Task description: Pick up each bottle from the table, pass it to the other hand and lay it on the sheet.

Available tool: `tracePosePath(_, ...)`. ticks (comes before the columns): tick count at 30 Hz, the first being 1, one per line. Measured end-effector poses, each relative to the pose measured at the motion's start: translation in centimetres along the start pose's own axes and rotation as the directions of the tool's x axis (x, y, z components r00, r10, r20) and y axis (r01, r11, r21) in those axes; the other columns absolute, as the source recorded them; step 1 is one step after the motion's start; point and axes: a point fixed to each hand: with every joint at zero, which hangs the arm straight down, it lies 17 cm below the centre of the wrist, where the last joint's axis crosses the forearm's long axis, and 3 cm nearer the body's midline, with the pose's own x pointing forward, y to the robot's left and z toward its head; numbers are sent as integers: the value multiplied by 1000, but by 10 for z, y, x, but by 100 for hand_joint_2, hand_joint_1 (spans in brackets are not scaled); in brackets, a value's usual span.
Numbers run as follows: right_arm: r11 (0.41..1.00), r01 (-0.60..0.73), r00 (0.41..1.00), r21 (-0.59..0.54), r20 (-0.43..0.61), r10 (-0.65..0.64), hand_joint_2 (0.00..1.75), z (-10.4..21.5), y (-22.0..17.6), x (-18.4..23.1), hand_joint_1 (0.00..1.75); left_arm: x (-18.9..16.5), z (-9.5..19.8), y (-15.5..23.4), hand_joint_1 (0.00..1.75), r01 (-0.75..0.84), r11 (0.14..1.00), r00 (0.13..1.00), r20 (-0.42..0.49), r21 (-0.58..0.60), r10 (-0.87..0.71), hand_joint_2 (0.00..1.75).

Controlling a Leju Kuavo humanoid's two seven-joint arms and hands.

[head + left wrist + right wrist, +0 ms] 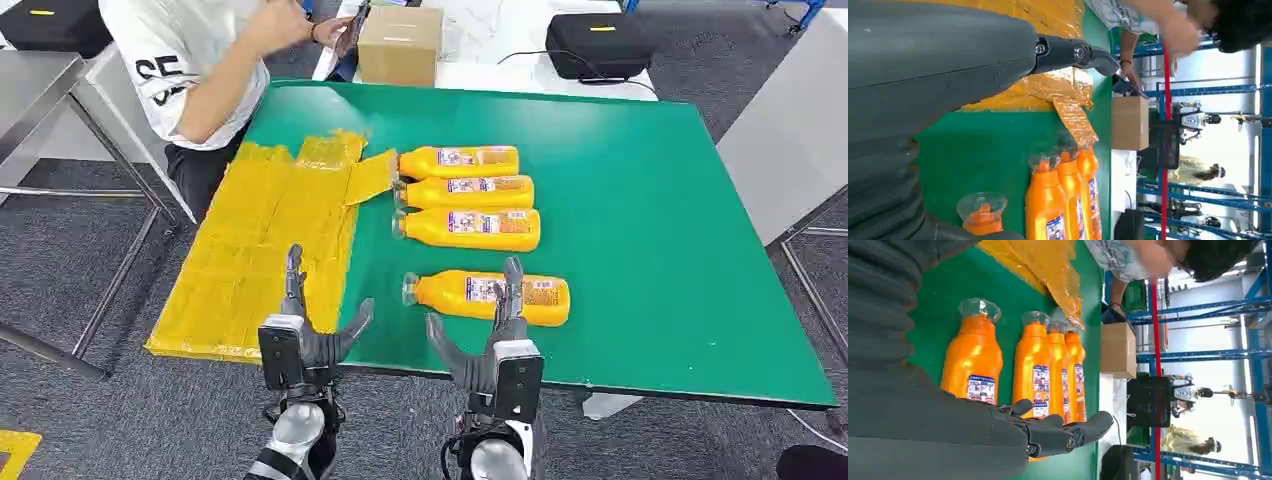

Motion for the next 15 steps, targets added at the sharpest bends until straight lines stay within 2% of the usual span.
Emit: tracePosePath(15, 1000, 1, 1000, 1, -1, -1, 175, 0, 0, 0, 0, 0, 0, 0, 0, 0, 1000, 1000, 0, 0, 0, 175)
